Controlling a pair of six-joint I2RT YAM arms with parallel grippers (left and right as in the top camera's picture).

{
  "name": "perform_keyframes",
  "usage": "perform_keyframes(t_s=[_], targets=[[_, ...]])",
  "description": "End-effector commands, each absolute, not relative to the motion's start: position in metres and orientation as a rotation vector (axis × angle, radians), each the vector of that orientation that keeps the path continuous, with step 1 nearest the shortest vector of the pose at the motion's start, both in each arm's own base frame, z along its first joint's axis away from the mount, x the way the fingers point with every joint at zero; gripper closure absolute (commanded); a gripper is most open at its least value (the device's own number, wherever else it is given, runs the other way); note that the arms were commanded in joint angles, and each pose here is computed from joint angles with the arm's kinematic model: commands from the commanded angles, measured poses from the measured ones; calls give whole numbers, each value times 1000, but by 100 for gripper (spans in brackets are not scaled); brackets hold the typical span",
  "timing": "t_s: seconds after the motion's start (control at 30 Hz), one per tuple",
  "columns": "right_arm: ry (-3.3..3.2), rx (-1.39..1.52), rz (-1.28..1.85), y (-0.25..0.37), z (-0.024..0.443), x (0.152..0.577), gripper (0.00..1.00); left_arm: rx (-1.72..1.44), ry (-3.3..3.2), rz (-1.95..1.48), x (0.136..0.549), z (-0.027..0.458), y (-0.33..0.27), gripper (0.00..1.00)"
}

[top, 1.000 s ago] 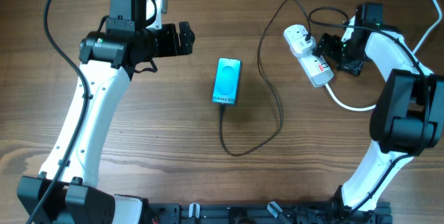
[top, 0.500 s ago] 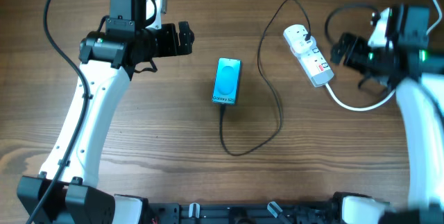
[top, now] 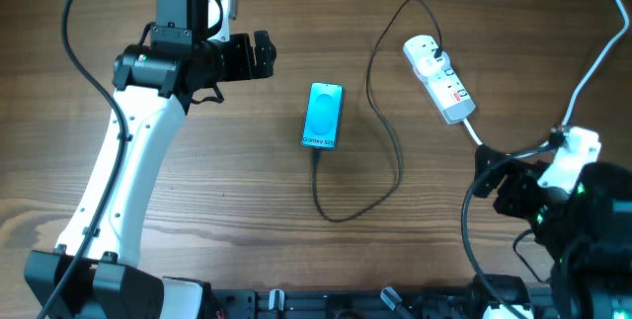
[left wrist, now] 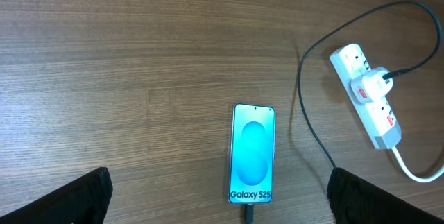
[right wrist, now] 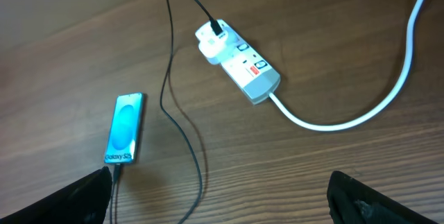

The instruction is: Plug charger to phone and switch on socket

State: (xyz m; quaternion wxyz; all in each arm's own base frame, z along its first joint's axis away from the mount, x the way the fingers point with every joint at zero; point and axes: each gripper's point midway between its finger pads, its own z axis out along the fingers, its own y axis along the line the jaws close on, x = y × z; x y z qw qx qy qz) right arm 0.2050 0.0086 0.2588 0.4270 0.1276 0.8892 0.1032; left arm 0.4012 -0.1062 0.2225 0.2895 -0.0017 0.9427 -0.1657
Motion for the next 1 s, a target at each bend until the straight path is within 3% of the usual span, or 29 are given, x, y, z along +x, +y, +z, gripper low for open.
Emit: perform_keyframes(t_s=[0.0,0.33,0.6,0.97], targets=[[2217,332,244,6,257,203,0,-16,2520,-440,402,220,-106,0],[2236,326,232,6,252,198,0,-17,2520,-439,402,220,-106,0],[2011,-29,199,24,256,200,0,-17,2520,-440,402,220,-106,0],[1602,-206,112,33,235,215,0,-17,2520,-440,402,220,-106,0]])
